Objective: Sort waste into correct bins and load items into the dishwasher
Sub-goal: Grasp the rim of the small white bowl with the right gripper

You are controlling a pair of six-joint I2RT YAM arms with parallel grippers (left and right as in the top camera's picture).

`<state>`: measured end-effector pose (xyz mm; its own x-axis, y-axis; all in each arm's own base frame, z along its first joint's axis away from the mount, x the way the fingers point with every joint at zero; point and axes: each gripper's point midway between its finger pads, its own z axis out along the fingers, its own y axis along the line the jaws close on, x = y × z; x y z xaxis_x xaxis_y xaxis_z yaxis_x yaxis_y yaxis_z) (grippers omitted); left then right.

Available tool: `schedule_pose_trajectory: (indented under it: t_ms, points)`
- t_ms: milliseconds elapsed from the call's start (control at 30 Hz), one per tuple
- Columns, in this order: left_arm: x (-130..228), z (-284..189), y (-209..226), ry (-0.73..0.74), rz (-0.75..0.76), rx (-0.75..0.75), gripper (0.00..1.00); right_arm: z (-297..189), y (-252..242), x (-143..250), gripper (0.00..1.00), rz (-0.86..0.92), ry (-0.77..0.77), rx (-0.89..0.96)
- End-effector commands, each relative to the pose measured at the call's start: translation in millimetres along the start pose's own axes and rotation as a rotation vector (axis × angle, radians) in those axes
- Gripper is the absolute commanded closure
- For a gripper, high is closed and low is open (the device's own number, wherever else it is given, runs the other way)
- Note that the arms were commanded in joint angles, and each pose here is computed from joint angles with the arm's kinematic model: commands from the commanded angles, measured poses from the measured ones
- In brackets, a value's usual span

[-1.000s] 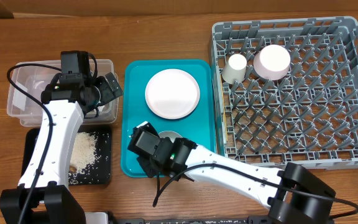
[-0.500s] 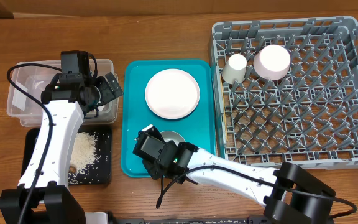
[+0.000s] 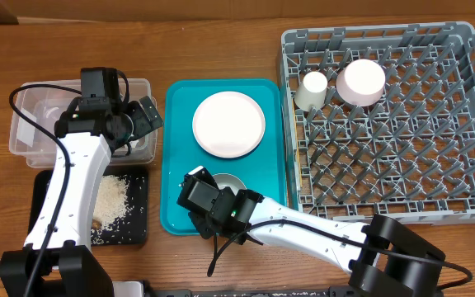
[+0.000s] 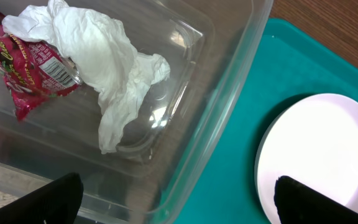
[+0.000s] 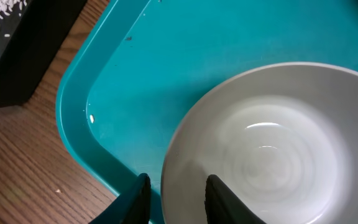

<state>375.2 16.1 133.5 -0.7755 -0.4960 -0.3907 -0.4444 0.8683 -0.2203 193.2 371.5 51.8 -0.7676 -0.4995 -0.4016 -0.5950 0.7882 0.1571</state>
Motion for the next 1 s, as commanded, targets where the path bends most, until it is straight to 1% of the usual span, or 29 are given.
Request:
schedule_pose_trajectory:
  t_ms: [0,400,533,600,700,800,867,967]
  points:
    - [-4,0,1,-0.011,-0.012,-0.009,0.00,0,2,2,0.68,0.002,0.001,-0.011]
    - [-4,0,1,-0.011,-0.012,-0.009,0.00,11,-2,12,0.69,0.020,0.035,0.008]
    - [-4,0,1,-0.011,-0.012,-0.009,0.00,11,-4,14,0.80,0.019,0.042,0.013]
    - [-4,0,1,-0.011,-0.012,-0.009,0.00,11,-4,14,0.82,0.020,0.043,0.017]
    - [-4,0,1,-0.011,-0.012,-0.009,0.00,11,-13,10,0.83,0.026,0.017,0.065]
    - [-4,0,1,-0.011,-0.012,-0.009,0.00,8,-32,0,0.83,0.073,-0.044,0.177]
    - [-4,0,1,-0.011,-0.012,-0.009,0.00,6,-42,-4,0.83,0.073,-0.072,0.233]
    - [-4,0,1,-0.011,-0.012,-0.009,0.00,6,-45,-5,0.83,0.072,-0.079,0.247]
